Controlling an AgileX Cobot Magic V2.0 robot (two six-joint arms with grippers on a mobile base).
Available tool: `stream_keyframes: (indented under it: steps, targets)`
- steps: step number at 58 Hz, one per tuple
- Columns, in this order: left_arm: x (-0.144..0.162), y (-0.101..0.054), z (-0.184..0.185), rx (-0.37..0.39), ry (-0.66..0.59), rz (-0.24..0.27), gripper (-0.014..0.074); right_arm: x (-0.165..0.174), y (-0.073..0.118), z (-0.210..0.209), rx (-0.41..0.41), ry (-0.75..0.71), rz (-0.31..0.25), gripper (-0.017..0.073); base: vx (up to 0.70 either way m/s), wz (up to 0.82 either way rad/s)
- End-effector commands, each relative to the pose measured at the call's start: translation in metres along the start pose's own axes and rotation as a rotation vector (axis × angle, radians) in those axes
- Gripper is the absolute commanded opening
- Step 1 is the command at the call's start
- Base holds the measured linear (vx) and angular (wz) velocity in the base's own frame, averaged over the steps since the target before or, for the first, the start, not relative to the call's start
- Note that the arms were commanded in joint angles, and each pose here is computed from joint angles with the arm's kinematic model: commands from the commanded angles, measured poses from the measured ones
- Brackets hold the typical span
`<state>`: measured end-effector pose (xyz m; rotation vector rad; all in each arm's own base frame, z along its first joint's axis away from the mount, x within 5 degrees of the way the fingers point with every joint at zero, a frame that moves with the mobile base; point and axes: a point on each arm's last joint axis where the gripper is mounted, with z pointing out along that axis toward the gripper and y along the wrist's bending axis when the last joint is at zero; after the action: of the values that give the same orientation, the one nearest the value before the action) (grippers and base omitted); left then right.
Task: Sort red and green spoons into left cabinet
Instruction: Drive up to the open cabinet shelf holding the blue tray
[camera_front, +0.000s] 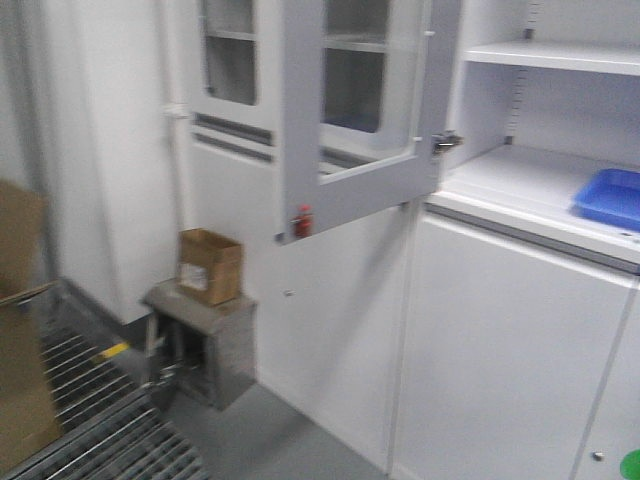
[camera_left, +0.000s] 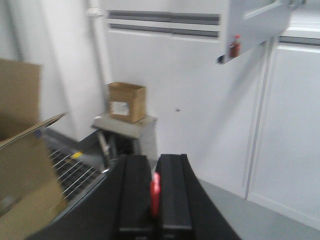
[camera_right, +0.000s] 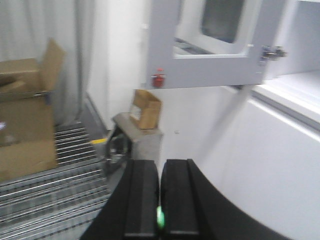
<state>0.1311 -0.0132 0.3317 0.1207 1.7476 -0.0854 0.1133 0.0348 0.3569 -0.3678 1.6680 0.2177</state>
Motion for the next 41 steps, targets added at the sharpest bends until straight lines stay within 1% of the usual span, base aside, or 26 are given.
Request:
stream_keyframes:
  steps: [1,24,33,41]
  targets:
    - [-0.016,0.0016,-0.0025,-0.02,-0.099,-0.014,-0.0003,-0.0127,-0.0046,-0.0027,0.048,-0.071,0.012,-0.0004,0.42,-0.71]
    - [-0.016,0.0016,-0.0025,-0.02,-0.099,-0.014,-0.0003,-0.0127,-0.0046,-0.0027,0.048,-0.071,0.012,-0.0004,0.4,-0.67]
    - [-0.016,0.0016,-0.0025,-0.02,-0.099,-0.014,-0.0003,-0.0127,-0.0046,-0.0027,0.048,-0.071,0.012,-0.0004,0.38,-0.44]
    - [-0.016,0.0016,-0.0025,-0.02,-0.099,-0.014,-0.0003,-0.0127,-0.0046,-0.0027,0.048,-0.071,0.012,-0.0004,0.4,-0.25]
